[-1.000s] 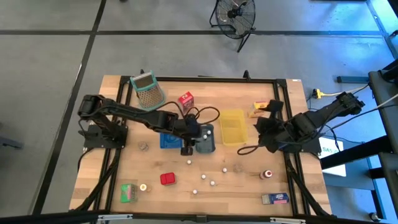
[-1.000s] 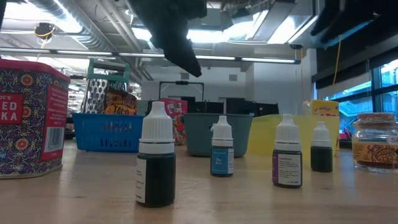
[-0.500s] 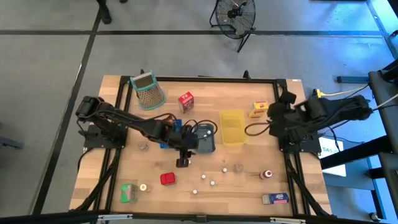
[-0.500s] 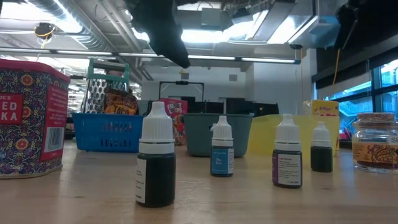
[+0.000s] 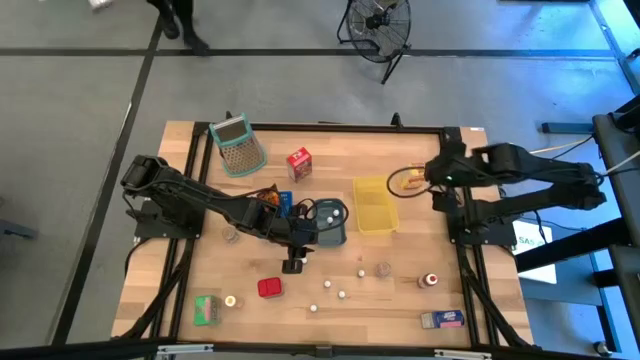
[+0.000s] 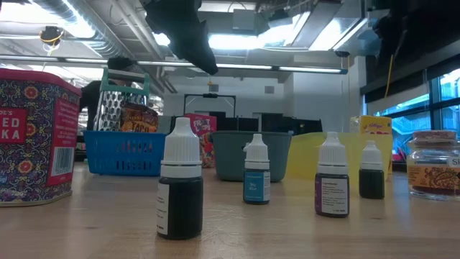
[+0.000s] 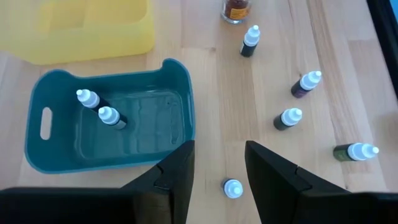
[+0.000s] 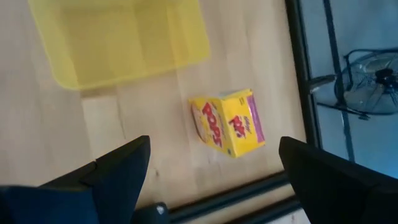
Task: Pick & Place Kitchen Items
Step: Put the yellow cereal box into the yellow bin
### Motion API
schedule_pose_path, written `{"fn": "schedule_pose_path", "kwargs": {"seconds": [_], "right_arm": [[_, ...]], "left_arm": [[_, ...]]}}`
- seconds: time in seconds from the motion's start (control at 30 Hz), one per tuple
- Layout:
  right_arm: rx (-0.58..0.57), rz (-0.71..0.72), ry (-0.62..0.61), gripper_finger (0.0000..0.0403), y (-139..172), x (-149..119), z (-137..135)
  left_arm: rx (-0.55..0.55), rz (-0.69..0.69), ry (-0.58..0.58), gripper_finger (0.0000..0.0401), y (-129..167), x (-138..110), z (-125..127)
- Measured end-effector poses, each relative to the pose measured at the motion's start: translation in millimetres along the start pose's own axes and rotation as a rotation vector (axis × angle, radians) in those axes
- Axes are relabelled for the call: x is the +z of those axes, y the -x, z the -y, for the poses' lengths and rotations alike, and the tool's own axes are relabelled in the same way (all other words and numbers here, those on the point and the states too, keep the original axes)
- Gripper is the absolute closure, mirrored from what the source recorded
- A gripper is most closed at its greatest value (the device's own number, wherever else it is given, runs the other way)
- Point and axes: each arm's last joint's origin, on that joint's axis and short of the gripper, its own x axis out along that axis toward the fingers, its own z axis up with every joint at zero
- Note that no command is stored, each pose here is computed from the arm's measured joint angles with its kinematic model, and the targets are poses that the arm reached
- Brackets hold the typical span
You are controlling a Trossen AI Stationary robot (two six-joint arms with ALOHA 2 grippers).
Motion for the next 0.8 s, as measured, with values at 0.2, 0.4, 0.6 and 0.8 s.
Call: {"fn": "schedule_pose_path", "kwargs": {"seconds": [0.2,0.4,0.6,0.8], "right_arm": [[-0.015,-0.105,-0.040,0.0043,-18.8,11.1,12.5],[0.045,-0.060,-0.158,0.0043,-24.3,21.0,13.1],[0.145,-0.034,-0.137,0.0043,-24.2,23.2,10.4],[0.044,-0.032,-0.160,0.0043,-24.5,23.8,13.4]], "left_arm": [[0.000,0.000,0.008,0.0263,0.0,0.0,0.0],[0.000,-0.005,-0.013,0.0266,0.0,-0.6,0.2],[-0.001,-0.005,-0.025,0.0267,0.0,-0.5,0.2],[-0.003,-0.010,-0.032,0.0266,0.2,-1.3,1.4]]}}
